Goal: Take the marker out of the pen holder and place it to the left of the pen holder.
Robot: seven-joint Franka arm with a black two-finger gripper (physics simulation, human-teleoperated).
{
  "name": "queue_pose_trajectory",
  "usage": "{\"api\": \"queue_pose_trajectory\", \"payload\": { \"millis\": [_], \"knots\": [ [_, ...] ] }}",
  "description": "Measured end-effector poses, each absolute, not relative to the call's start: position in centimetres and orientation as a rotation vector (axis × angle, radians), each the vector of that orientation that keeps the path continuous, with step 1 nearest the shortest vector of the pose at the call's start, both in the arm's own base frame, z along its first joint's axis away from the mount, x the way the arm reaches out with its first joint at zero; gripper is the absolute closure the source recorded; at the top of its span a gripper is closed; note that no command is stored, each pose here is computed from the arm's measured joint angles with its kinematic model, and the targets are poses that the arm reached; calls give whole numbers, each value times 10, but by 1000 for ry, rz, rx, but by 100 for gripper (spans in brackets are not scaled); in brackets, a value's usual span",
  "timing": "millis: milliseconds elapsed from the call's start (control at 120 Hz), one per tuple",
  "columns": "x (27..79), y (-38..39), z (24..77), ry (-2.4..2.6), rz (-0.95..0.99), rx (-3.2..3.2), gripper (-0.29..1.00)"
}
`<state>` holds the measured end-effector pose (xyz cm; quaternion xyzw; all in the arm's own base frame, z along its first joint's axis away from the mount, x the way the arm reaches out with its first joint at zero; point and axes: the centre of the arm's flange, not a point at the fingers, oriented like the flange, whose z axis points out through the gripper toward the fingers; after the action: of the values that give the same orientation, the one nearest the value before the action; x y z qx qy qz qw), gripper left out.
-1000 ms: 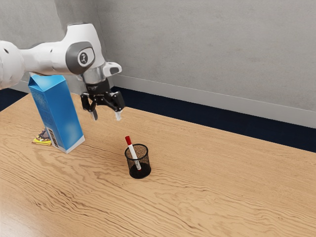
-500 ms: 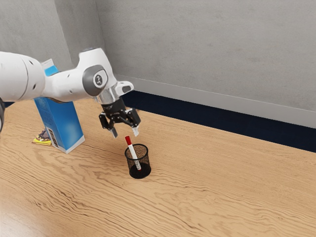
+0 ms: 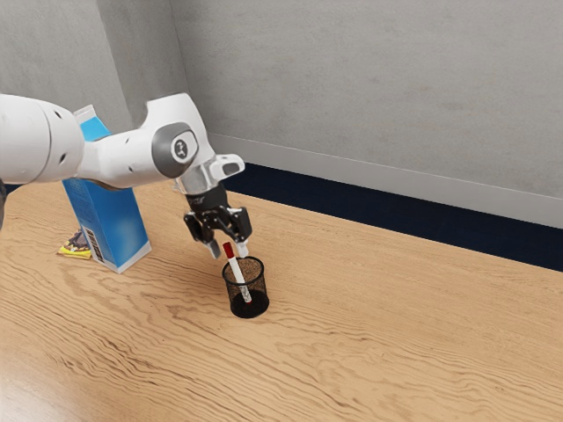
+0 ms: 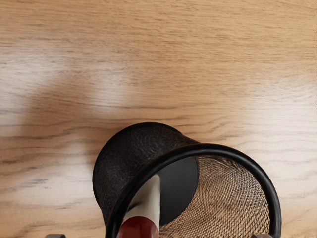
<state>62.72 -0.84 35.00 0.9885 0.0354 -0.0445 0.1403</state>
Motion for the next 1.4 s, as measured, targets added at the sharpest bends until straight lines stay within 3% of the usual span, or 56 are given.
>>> {"api": "queue_pose_trajectory", "payload": {
  "millis": [258,442,692,808,1125,1400],
  "knots": [
    [627,-9,350,68,-123,2857,59],
    [630,-8,358,42,-101,2866,72],
    [643,7,479,-94,-36,2993,77],
    [629,26,488,-96,-278,3082,78],
    [599,59,364,104,-1242,2974,79],
    [602,51,302,185,-1552,2871,78]
  ]
}}
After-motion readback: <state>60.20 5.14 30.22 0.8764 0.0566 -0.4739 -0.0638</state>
